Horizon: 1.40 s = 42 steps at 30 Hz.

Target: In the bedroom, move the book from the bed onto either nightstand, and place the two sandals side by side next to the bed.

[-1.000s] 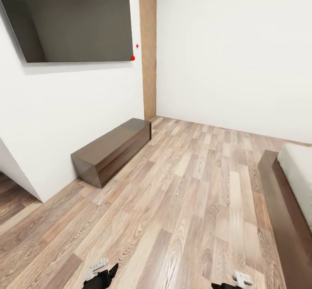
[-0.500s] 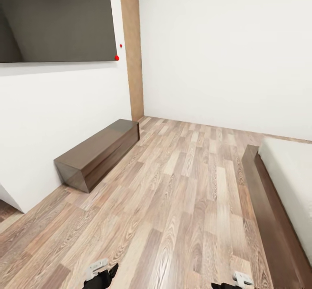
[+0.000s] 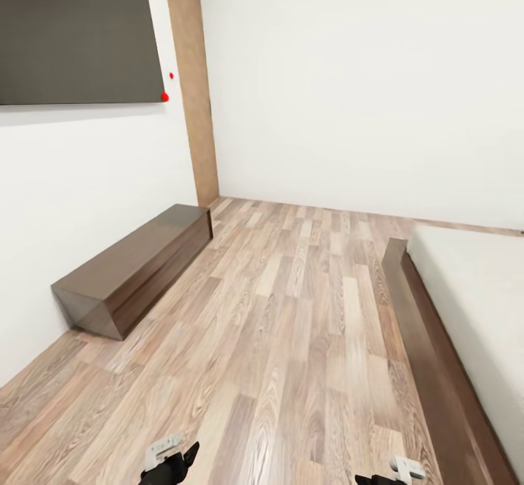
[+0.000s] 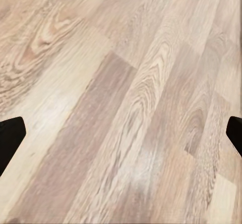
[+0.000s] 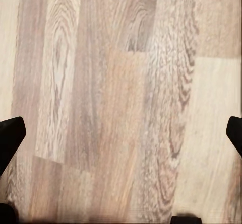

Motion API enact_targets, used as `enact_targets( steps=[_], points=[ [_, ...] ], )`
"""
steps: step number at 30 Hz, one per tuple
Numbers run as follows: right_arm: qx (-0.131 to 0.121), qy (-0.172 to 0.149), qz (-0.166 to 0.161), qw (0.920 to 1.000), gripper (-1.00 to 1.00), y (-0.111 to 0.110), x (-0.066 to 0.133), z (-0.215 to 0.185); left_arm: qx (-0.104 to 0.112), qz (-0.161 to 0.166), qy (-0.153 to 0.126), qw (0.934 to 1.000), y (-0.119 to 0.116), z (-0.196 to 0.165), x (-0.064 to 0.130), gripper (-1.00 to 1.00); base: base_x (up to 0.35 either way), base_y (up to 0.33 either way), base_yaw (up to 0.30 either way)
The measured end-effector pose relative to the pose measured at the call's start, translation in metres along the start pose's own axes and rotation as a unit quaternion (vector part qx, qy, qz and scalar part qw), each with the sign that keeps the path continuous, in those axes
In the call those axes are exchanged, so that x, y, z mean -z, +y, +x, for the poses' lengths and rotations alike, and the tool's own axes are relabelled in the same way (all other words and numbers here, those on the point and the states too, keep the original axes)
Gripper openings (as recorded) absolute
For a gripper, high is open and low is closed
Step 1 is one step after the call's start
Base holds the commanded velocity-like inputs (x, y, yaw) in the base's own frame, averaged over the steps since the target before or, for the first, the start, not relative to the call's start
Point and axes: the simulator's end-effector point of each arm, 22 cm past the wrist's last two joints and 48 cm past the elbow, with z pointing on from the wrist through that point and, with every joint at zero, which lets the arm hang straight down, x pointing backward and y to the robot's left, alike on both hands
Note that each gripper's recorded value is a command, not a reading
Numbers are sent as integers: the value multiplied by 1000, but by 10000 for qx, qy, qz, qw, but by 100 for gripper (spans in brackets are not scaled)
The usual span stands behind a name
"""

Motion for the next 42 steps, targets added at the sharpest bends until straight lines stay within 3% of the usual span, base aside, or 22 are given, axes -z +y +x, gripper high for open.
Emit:
enact_targets(
  steps=[30,42],
  points=[
    [3,7,1,10000,100,0,0,0,-2,-1,7,10000,0,1,0,100,38,0,-206],
    [15,13,1,10000,100,0,0,1,0,-3,1,10000,0,0,0,100,27,0,-34]
  ],
)
